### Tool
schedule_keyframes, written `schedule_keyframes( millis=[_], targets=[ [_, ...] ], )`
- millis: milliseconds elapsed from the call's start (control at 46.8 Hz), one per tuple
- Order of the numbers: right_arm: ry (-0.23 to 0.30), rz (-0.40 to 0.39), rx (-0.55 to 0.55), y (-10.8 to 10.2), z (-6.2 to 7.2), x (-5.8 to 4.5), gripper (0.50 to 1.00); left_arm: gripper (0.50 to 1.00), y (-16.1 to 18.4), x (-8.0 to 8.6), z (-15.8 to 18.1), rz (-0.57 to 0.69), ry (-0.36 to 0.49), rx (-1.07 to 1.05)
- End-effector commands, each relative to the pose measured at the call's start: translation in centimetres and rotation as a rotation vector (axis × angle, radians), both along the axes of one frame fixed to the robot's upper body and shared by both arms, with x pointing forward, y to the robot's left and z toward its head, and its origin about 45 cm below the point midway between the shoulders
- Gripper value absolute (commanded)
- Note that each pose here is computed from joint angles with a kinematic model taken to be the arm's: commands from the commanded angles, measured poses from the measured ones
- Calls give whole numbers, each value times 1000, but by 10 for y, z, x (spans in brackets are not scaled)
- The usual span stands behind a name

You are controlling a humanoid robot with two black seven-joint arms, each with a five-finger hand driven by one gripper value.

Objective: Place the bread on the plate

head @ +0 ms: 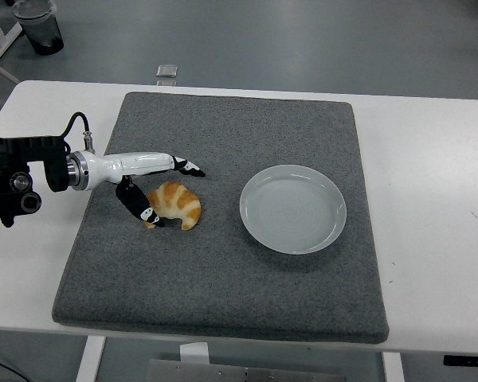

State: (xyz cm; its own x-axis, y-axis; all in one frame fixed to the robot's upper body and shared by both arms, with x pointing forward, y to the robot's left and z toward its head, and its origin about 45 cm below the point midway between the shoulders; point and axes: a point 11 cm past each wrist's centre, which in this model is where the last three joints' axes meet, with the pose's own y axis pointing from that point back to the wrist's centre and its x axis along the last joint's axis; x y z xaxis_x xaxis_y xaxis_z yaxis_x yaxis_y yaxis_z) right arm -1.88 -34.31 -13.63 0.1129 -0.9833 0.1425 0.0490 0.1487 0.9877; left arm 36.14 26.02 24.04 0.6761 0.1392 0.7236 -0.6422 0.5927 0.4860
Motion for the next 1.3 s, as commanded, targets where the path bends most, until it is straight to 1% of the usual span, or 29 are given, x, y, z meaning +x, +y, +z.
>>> schedule_keyframes(
  millis=[0,278,385,470,513,556,598,641,684,769,791,855,919,962,1111,1282],
  targets=[
    [0,2,0,0,0,0,930,975,-2,2,-6,2,2,-10],
    [0,-1,0,0,0,0,930,973,-9,2,-17,-9,0,-27],
    [0,-1,-2,0,0,0,930,943,-7,3,-21,-2,-3,-27],
    [0,-1,-2,0,0,0,930,930,-4,5,-21,7,-12,-23],
    [0,-1,-2,0,0,0,930,904,-2,6,-23,13,-16,-24],
    [0,-1,-2,0,0,0,930,894,-2,7,-25,13,-17,-25],
    [0,-1,-2,0,0,0,930,864,-1,6,-27,13,-18,-26],
    [0,-1,-2,0,0,0,932,849,-1,6,-27,13,-21,-28],
    [0,-1,-2,0,0,0,932,808,-1,6,-27,9,-23,-32],
    [-2,-1,-2,0,0,1,932,769,-1,5,-28,6,-21,-40],
    [-1,-3,-2,0,0,0,932,744,-2,4,-29,4,-20,-42],
    [-2,-1,-2,0,0,1,932,637,-3,3,-30,-2,-18,-48],
    [-1,-3,-2,0,0,0,932,568,-3,3,-28,-7,-23,-54],
    [-2,-1,-2,0,0,1,930,502,-3,4,-27,-11,-26,-58],
    [-2,-1,-2,0,0,1,930,500,-7,9,-18,-22,-55,-73],
    [-2,-1,-2,0,0,1,932,500,-5,18,-3,-4,-95,-98]
  ],
)
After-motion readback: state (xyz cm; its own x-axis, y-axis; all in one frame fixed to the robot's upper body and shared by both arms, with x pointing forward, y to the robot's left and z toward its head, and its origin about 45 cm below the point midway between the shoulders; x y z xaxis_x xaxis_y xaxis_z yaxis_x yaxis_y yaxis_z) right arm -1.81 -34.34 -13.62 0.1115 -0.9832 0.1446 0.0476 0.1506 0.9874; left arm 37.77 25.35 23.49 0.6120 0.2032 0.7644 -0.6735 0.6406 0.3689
